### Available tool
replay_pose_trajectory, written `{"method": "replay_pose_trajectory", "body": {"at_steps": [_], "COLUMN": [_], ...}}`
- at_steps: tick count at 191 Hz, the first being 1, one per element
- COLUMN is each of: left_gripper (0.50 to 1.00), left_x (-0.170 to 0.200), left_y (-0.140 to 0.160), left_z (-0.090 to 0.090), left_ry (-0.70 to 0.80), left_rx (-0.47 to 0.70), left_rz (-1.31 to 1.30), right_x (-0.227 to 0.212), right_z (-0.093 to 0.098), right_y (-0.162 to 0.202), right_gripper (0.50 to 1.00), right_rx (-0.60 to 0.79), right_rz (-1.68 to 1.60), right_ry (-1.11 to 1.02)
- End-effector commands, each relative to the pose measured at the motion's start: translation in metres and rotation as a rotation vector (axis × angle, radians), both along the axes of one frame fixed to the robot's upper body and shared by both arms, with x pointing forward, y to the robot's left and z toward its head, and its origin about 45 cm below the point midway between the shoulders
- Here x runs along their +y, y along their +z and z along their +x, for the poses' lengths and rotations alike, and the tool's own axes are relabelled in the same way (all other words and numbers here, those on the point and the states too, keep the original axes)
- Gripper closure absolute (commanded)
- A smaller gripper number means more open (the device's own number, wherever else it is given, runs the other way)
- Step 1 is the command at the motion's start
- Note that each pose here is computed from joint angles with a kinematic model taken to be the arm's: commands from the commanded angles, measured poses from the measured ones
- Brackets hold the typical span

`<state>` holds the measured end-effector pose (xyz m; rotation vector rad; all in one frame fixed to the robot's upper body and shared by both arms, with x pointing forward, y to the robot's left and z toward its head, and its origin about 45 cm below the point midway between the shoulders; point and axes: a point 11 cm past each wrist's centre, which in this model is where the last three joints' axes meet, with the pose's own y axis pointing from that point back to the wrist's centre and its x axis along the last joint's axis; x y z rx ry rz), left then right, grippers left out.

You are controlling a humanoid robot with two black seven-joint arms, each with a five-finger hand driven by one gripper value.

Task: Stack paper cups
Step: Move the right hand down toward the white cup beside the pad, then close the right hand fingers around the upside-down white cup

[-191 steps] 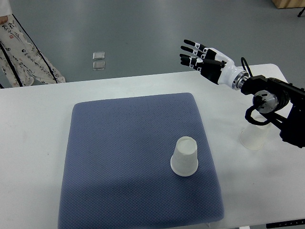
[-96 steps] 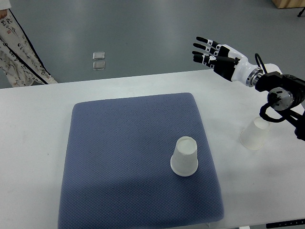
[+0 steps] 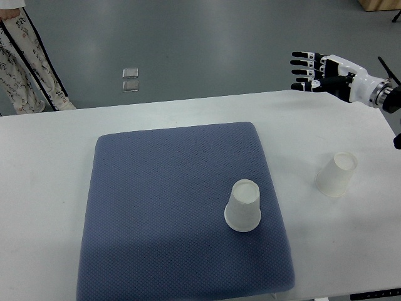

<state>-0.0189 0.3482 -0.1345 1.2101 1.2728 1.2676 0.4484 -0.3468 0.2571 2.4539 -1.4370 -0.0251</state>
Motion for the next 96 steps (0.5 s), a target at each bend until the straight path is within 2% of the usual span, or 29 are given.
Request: {"method": "replay_pose_trajectory", "body": {"at_steps": [1, 22, 53, 75, 96], "left_gripper": [0.500, 0.500, 0.500, 0.500, 0.500], "left_x": [0.000, 0.000, 0.000, 0.000, 0.000], "left_y": [0.000, 0.000, 0.000, 0.000, 0.000], "left_z": [0.000, 0.000, 0.001, 0.001, 0.000], "left_ry": [0.000, 0.000, 0.000, 0.000, -0.001], "left_rx": [0.000, 0.000, -0.001, -0.001, 0.000], "left_rz": [0.000, 0.000, 0.000, 0.000, 0.000], "right_x": [-0.001, -0.015, -0.040, -0.052, -0.056], "right_z": [-0.008, -0.019, -0.043, -0.062, -0.071], "right_y": [0.004, 0.015, 0.016, 0.006, -0.008], "right_gripper": [0.574, 0.574, 0.574, 0.574, 0.574], "right_rx": [-0.010, -0.025, 0.028, 0.059, 0.081], "right_rz": [-0.132, -0.344, -0.607, -0.724, -0.783], "right_ry": [0.088, 0.186, 0.318, 0.391, 0.410]}}
